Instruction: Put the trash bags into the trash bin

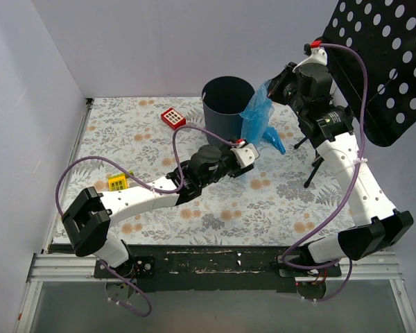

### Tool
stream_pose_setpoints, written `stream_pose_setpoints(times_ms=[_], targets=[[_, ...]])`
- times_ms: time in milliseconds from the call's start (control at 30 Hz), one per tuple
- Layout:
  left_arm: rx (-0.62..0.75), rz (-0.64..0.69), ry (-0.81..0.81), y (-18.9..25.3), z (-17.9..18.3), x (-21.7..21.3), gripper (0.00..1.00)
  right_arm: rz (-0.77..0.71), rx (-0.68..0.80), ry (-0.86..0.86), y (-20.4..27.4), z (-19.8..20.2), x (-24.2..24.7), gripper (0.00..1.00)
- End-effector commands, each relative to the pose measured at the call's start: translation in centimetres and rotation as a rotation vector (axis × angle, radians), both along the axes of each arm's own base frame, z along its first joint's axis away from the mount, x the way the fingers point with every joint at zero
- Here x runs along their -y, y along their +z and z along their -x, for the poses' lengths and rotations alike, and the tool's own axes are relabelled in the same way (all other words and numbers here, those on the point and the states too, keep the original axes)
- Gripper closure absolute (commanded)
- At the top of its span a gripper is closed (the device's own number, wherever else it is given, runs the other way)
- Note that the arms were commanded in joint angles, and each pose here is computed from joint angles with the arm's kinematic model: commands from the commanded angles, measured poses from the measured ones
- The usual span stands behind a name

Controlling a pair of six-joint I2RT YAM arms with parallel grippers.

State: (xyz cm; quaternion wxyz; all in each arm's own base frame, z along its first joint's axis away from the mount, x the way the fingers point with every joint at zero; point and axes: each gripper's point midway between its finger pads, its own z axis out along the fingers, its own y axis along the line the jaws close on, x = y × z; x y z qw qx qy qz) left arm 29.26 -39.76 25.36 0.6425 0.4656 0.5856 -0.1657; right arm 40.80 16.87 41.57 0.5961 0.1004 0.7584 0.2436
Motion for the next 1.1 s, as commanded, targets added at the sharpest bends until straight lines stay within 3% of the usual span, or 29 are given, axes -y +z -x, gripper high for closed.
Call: stream_pose_setpoints(times_ms=[0, 367, 500, 667, 733, 933, 1067], targets=[[0.009, 0.018, -0.009, 1.6, -0.3, 1.4, 0.5, -0.096, 0.03, -0.001, 2.5, 0.5, -0.3, 0.99], [-0.054, -0.002, 0.083, -0.7, -2.7, 2.9, 0.51, -0.106, 0.039, -0.024, 2.5, 1.2, 0.5, 0.99], [-0.041, -0.025, 0.118, -1.6, -3.7, 2.8, 0.61, -0.111, 0.038, -0.028, 2.5, 1.7, 0.8, 0.99], [-0.057, -0.069, 0.123, -2.7, -3.7, 2.0, 0.92, -0.106, 0.032, -0.039, 2.0, 1.8, 1.3, 0.99], [-0.044, -0.055, 0.165, -1.6, -4.2, 0.5, 1.0, -0.091, 0.022, -0.047, 1.4, 1.6, 1.5, 0.99], [-0.056, 0.002, 0.279, 2.6, -6.3, -6.4, 1.0, 0.068, 0.056, -0.027, -1.5, 1.9, 2.6, 0.99], [-0.06, 0.038, 0.394, 5.0, -8.7, -12.4, 1.0, 0.228, 0.094, 0.086, -4.4, 2.8, 2.0, 0.99]])
